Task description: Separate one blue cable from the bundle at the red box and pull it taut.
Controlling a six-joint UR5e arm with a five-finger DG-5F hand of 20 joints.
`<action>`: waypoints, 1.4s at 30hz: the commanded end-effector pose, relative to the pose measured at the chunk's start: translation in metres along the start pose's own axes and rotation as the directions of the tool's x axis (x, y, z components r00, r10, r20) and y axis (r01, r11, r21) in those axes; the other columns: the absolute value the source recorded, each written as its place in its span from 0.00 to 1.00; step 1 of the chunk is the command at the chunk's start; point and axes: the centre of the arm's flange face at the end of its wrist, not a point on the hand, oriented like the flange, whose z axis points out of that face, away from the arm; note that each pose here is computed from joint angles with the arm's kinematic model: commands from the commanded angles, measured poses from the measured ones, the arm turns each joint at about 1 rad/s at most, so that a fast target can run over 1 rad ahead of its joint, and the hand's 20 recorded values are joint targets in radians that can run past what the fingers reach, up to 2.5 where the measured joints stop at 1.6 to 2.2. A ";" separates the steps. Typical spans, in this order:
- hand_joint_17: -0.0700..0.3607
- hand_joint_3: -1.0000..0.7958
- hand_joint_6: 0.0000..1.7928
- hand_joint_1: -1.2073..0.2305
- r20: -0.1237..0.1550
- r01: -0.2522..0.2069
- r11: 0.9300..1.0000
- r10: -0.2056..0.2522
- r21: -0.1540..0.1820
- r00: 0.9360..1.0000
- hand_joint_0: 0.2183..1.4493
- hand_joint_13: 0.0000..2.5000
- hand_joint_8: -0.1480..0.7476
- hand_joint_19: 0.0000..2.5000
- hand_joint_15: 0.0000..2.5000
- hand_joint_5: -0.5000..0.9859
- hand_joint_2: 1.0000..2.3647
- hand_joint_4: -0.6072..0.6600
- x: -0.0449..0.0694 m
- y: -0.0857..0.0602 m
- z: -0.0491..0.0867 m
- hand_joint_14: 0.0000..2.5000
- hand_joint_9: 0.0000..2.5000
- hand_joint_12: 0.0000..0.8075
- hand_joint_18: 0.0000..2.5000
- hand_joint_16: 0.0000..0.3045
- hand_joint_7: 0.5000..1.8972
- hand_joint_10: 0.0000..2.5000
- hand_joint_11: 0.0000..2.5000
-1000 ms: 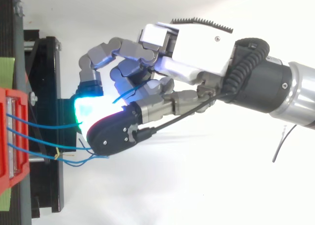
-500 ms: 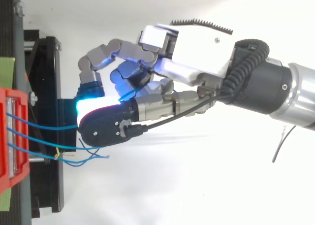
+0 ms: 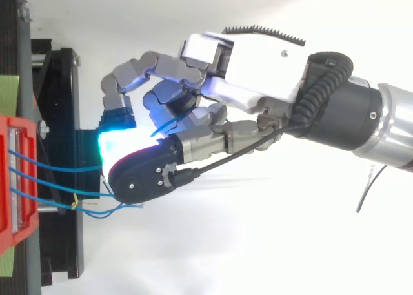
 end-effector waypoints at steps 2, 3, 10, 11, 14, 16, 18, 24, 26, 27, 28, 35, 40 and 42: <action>0.39 0.40 0.48 0.39 0.002 0.001 1.000 -0.001 0.001 1.000 0.30 0.45 0.48 0.57 0.68 0.27 0.01 0.55 -0.001 0.000 0.000 1.00 0.32 0.57 0.67 0.15 0.55 1.00 1.00; 0.39 0.42 0.48 0.38 0.001 0.000 1.000 0.000 -0.001 1.000 0.30 0.45 0.47 0.57 0.70 0.27 0.01 0.55 0.000 0.000 0.000 1.00 0.32 0.56 0.67 0.14 0.55 1.00 1.00; 0.42 0.46 0.48 0.32 0.001 0.000 1.000 0.000 -0.001 1.000 0.30 0.46 0.46 0.55 0.69 0.27 0.01 0.53 -0.001 0.000 0.000 1.00 0.31 0.57 0.68 0.16 0.56 1.00 1.00; 0.42 0.47 0.48 0.31 -0.001 0.000 1.000 0.000 -0.001 1.000 0.30 0.46 0.46 0.56 0.70 0.27 0.02 0.53 0.000 0.000 0.000 1.00 0.31 0.58 0.68 0.16 0.57 1.00 1.00; 0.39 0.50 0.48 0.28 -0.001 -0.001 1.000 0.001 -0.003 1.000 0.30 0.44 0.46 0.62 0.71 0.27 0.02 0.53 -0.001 0.000 0.001 1.00 0.29 0.57 0.66 0.15 0.57 1.00 1.00; 0.39 0.52 0.49 0.27 -0.003 -0.002 1.000 0.002 -0.001 1.000 0.31 0.43 0.45 0.63 0.71 0.26 0.02 0.52 0.000 0.000 0.000 1.00 0.28 0.57 0.66 0.15 0.57 1.00 1.00; 0.40 0.53 0.49 0.27 -0.002 -0.002 1.000 0.002 -0.003 1.000 0.31 0.42 0.44 0.62 0.71 0.26 0.02 0.50 0.000 0.001 0.000 1.00 0.27 0.56 0.65 0.15 0.58 1.00 1.00; 0.40 0.53 0.50 0.26 -0.001 -0.002 1.000 0.002 -0.001 1.000 0.32 0.39 0.43 0.62 0.70 0.26 0.02 0.47 -0.001 0.000 0.000 1.00 0.24 0.56 0.62 0.15 0.56 1.00 1.00; 0.40 0.53 0.50 0.27 -0.001 -0.002 1.000 0.002 -0.003 1.000 0.32 0.39 0.43 0.63 0.68 0.26 0.02 0.48 -0.001 0.000 0.001 1.00 0.23 0.56 0.61 0.15 0.56 1.00 1.00; 0.40 0.53 0.50 0.27 -0.001 -0.002 1.000 0.002 -0.001 1.000 0.32 0.38 0.43 0.63 0.68 0.26 0.02 0.49 -0.001 0.000 0.000 1.00 0.22 0.55 0.61 0.15 0.56 1.00 1.00; 0.41 0.53 0.50 0.28 -0.001 -0.003 1.000 0.003 0.000 1.000 0.32 0.38 0.43 0.62 0.68 0.26 0.02 0.50 -0.001 0.000 0.000 1.00 0.22 0.56 0.61 0.15 0.55 1.00 1.00; 0.40 0.52 0.50 0.30 -0.011 0.033 0.999 -0.033 0.039 0.999 0.32 0.34 0.46 0.63 0.66 0.25 0.02 0.52 -0.002 0.003 -0.006 1.00 0.18 0.57 0.57 0.15 0.54 1.00 1.00; 0.40 0.52 0.51 0.29 -0.039 0.093 0.987 -0.089 0.131 0.995 0.33 0.32 0.45 0.67 0.65 0.25 0.02 0.51 -0.007 0.018 -0.021 1.00 0.17 0.57 0.56 0.15 0.54 1.00 1.00; 0.40 0.51 0.51 0.30 -0.042 0.102 0.983 -0.096 0.150 0.994 0.33 0.32 0.46 0.66 0.64 0.25 0.02 0.51 -0.010 0.028 -0.027 1.00 0.17 0.57 0.55 0.15 0.53 1.00 1.00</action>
